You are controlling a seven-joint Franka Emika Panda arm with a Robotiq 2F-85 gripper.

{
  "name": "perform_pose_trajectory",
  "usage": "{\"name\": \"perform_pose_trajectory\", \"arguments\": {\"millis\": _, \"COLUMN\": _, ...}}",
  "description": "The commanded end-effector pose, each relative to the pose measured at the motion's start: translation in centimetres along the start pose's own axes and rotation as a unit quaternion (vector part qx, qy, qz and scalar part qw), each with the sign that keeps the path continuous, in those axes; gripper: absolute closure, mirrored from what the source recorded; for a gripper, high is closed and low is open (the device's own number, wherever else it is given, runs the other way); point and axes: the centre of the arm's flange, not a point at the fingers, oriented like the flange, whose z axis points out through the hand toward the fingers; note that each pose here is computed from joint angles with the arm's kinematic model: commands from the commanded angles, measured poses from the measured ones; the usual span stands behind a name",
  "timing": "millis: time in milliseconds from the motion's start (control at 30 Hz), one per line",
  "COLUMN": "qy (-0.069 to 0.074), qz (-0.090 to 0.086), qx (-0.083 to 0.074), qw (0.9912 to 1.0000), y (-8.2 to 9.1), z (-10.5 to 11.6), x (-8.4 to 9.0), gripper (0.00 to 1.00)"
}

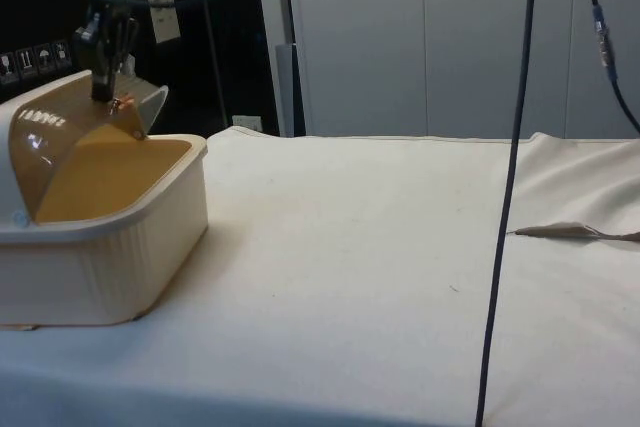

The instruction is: Open the lid, then close it.

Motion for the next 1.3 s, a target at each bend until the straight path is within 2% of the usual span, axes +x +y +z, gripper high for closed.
{"name": "perform_pose_trajectory", "arguments": {"millis": 0, "qy": 0.002, "qz": 0.000, "qx": -0.001, "qw": 1.00000, "y": -0.3, "z": 0.3, "x": -0.5, "gripper": 1.00}}
{"name": "perform_pose_trajectory", "arguments": {"millis": 33, "qy": -0.002, "qz": 0.000, "qx": 0.000, "qw": 1.00000, "y": 0.0, "z": 0.0, "x": -0.3, "gripper": 1.00}}
{"name": "perform_pose_trajectory", "arguments": {"millis": 133, "qy": -0.005, "qz": 0.000, "qx": 0.001, "qw": 0.99999, "y": -0.4, "z": 0.6, "x": -1.5, "gripper": 1.00}}
{"name": "perform_pose_trajectory", "arguments": {"millis": 333, "qy": -0.020, "qz": -0.002, "qx": 0.003, "qw": 0.99980, "y": -0.3, "z": 0.7, "x": -2.6, "gripper": 1.00}}
{"name": "perform_pose_trajectory", "arguments": {"millis": 400, "qy": -0.021, "qz": -0.001, "qx": 0.004, "qw": 0.99978, "y": -0.7, "z": 1.4, "x": -3.2, "gripper": 1.00}}
{"name": "perform_pose_trajectory", "arguments": {"millis": 600, "qy": -0.039, "qz": -0.003, "qx": 0.006, "qw": 0.99921, "y": -1.2, "z": 2.6, "x": -4.7, "gripper": 1.00}}
{"name": "perform_pose_trajectory", "arguments": {"millis": 633, "qy": -0.047, "qz": -0.006, "qx": 0.007, "qw": 0.99885, "y": -1.1, "z": 2.7, "x": -4.9, "gripper": 1.00}}
{"name": "perform_pose_trajectory", "arguments": {"millis": 667, "qy": -0.044, "qz": -0.004, "qx": 0.008, "qw": 0.99899, "y": -1.4, "z": 2.9, "x": -5.2, "gripper": 1.00}}
{"name": "perform_pose_trajectory", "arguments": {"millis": 867, "qy": -0.062, "qz": -0.007, "qx": 0.009, "qw": 0.99798, "y": -1.5, "z": 3.9, "x": -6.3, "gripper": 1.00}}
{"name": "perform_pose_trajectory", "arguments": {"millis": 900, "qy": -0.060, "qz": -0.005, "qx": 0.010, "qw": 0.99814, "y": -1.6, "z": 4.0, "x": -6.6, "gripper": 1.00}}
{"name": "perform_pose_trajectory", "arguments": {"millis": 1100, "qy": -0.075, "qz": -0.008, "qx": 0.012, "qw": 0.99706, "y": -2.0, "z": 4.8, "x": -8.5, "gripper": 1.00}}
{"name": "perform_pose_trajectory", "arguments": {"millis": 1133, "qy": -0.079, "qz": -0.009, "qx": 0.012, "qw": 0.99678, "y": -2.0, "z": 4.9, "x": -8.2, "gripper": 1.00}}
{"name": "perform_pose_trajectory", "arguments": {"millis": 1167, "qy": -0.077, "qz": -0.008, "qx": 0.013, "qw": 0.99694, "y": -2.2, "z": 4.9, "x": -8.8, "gripper": 1.00}}
{"name": "perform_pose_trajectory", "arguments": {"millis": 1267, "qy": -0.080, "qz": -0.010, "qx": 0.013, "qw": 0.99669, "y": -2.3, "z": 4.9, "x": -9.5, "gripper": 1.00}}
